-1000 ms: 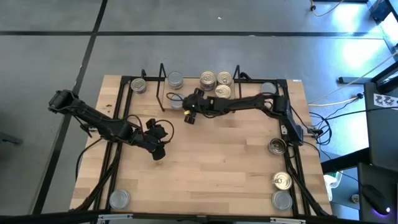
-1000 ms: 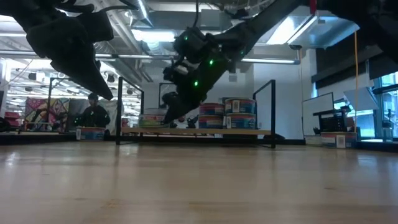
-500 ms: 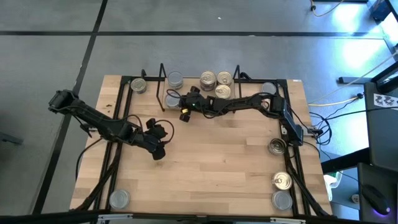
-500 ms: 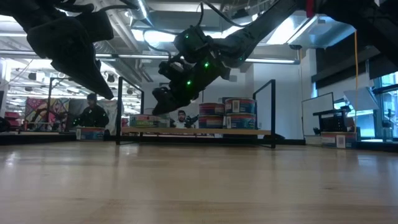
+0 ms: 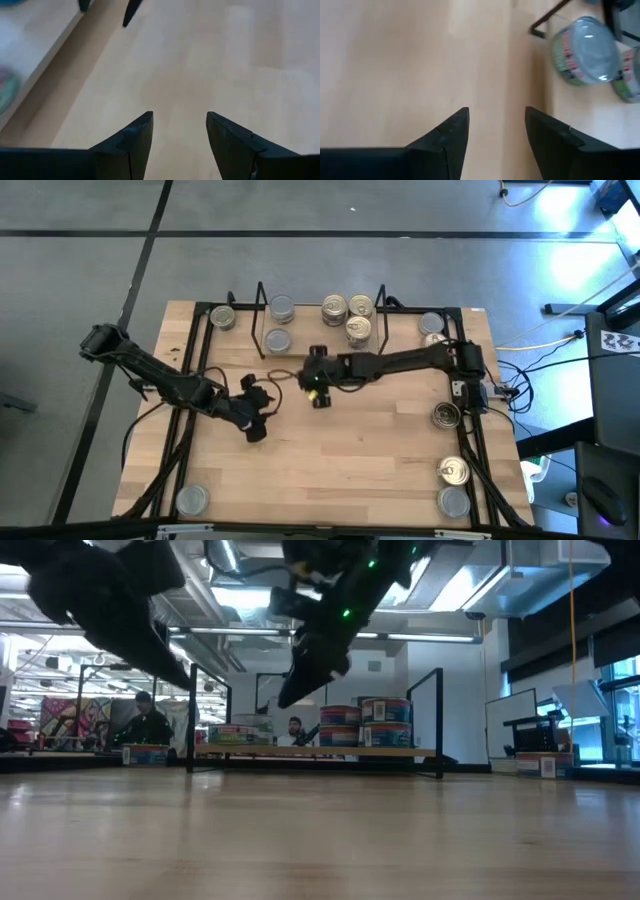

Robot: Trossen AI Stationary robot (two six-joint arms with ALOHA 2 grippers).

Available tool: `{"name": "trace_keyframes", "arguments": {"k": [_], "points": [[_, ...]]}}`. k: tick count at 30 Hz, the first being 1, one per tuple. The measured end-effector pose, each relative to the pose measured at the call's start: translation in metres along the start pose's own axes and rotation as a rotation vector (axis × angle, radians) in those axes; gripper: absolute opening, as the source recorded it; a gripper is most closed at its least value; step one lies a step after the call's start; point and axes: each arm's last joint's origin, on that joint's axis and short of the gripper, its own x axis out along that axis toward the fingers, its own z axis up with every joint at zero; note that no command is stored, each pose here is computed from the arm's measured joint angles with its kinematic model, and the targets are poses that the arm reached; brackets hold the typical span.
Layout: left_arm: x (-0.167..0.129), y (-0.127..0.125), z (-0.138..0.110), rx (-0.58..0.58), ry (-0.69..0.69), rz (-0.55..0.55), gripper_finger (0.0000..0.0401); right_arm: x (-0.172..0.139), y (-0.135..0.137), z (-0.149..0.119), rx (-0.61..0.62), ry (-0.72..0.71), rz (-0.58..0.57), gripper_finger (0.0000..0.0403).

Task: Stack canned seafood by type on shelf
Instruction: Stack the green and white tuna can on top of the green and white tuna can on the shelf

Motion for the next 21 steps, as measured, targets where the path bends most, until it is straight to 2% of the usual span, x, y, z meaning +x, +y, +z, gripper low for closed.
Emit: {"name": "trace_keyframes", "arguments": {"k": [5,10,14,18,21], "points": [[-0.002,-0.017,0.000,0.041,-0.053,-0.071,0.0182,-0.009,0.029,-0.015,-0.001,0.019,0.033,0.0190],[-0.011,-0.036,0.007,0.007,-0.061,-0.131,0.0182,-0.020,0.047,-0.043,0.072,0.037,-0.042,0.0190],[-0.027,-0.063,0.022,0.064,-0.040,-0.182,0.0171,-0.027,0.065,-0.063,0.140,0.033,-0.076,0.0190],[-0.047,-0.087,0.026,0.126,0.128,-0.195,0.0153,-0.032,0.085,-0.071,0.193,-0.010,-0.046,0.0190],[-0.063,-0.102,0.018,0.081,0.325,-0.249,0.0142,-0.034,0.100,-0.072,0.205,-0.034,-0.018,0.0190]]}}
